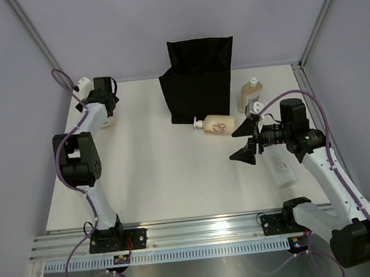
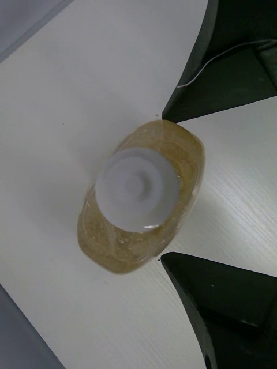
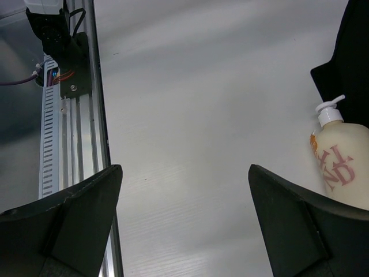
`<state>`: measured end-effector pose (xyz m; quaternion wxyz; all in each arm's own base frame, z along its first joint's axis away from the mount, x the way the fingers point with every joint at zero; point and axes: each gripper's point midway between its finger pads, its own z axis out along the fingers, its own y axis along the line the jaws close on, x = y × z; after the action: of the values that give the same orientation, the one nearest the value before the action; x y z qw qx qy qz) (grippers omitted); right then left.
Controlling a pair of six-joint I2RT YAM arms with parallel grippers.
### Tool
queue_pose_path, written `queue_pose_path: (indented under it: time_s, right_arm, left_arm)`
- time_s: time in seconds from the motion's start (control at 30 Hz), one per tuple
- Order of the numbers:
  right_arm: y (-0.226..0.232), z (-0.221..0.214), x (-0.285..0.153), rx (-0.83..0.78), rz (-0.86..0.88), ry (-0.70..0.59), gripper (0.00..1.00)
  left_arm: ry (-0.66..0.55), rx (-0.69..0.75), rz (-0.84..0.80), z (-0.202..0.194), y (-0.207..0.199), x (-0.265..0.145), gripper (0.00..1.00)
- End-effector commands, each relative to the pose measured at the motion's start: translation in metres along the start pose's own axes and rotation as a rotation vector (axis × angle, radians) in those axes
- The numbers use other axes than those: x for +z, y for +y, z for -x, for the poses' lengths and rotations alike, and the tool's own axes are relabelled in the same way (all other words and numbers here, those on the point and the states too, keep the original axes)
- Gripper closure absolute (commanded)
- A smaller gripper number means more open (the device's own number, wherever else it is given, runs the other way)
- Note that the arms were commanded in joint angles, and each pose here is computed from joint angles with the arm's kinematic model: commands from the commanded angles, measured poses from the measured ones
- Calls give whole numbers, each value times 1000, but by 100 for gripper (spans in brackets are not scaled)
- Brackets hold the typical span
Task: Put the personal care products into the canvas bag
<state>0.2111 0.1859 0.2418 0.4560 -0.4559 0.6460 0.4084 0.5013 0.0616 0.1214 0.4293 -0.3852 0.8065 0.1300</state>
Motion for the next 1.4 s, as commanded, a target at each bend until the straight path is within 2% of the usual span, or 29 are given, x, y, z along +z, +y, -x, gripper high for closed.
queue_pose_path:
  time_s: [0.0,0.17,0.4,0.6,0.67,0.73,0.8,0.83,0.87,0.9,0.93,1.03,1.17,1.23,1.3,1.37]
  right_arm:
    - [0,13,-2,-49,6,-19,1]
    - [-2,13,-3,-55,-2,-17,0]
    - [-4,11,-3,-60,-13,-11,1]
    - [-6,9,-3,-61,-23,-7,0]
    - [-6,9,-3,-67,-28,-7,1]
    - [-7,8,-3,-71,-36,-5,0]
    - [-7,8,-3,-74,-38,-6,1]
    - [-7,8,-3,-74,-37,-5,0]
    - [-8,8,-3,-75,-41,-5,1]
    - [-8,8,-3,-74,-39,-5,1]
    - [-7,8,-3,-77,-39,-6,0]
    - [-7,7,-3,-73,-36,-5,0]
    - [-7,7,-3,-74,-35,-5,0]
    - [-7,7,-3,-73,-36,-3,0]
    - [-8,7,-3,-70,-36,-2,0]
    - [-8,6,-3,-69,-35,0,0]
  left_arm:
    - [-81,-51,53,22,-6,12,1]
    - [-92,-30,121,26,-4,22,1]
    - [-111,-29,254,20,32,14,1]
    - [-120,69,173,28,25,8,4]
    - [-114,91,178,30,26,9,6]
    - [-108,116,175,31,29,9,12]
    - [-137,117,129,40,23,5,13]
    - [-115,149,90,30,21,6,13]
    - [-147,180,35,40,13,3,11]
    - [-127,234,-22,33,6,4,3]
    - [-132,231,-35,38,3,4,1]
    - [-75,268,-56,34,5,18,1]
    - [-88,316,-66,40,1,26,1]
    - [-91,341,-49,40,2,31,2]
    - [-95,353,-33,43,2,34,7]
    - [-87,383,-25,39,3,39,20]
